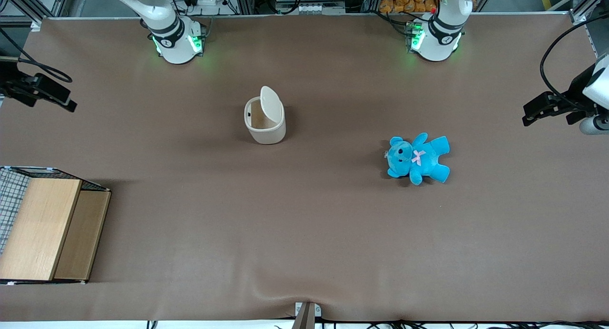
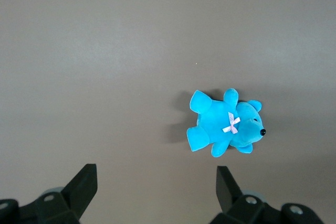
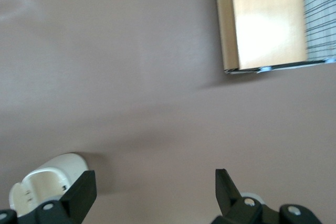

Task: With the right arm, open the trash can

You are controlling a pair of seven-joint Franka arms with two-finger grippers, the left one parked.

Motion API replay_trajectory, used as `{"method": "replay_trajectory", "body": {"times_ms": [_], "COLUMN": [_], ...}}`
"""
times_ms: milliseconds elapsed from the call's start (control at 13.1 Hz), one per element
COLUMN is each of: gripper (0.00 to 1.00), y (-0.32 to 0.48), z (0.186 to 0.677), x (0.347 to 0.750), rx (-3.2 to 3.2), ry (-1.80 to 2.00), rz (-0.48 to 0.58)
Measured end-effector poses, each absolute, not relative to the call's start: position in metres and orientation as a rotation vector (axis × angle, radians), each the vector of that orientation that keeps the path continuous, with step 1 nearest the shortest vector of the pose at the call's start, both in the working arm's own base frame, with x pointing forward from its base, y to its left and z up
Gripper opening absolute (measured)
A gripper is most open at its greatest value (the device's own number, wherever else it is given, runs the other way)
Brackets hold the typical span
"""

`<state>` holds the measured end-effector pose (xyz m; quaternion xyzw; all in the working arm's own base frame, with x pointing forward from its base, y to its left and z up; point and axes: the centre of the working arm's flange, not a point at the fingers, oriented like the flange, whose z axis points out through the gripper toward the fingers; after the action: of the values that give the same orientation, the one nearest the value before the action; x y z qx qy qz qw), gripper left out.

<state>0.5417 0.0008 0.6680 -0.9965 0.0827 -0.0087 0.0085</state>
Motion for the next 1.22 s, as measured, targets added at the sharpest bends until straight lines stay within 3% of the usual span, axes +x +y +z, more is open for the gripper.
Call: {"method": "replay_trajectory", "body": {"times_ms": [1218], "gripper": [1.00], "y": [-0.042], "z": [0.649], "x": [0.551], "rx": [-3.139], "ry": [0.205], "rz": [0.028]}}
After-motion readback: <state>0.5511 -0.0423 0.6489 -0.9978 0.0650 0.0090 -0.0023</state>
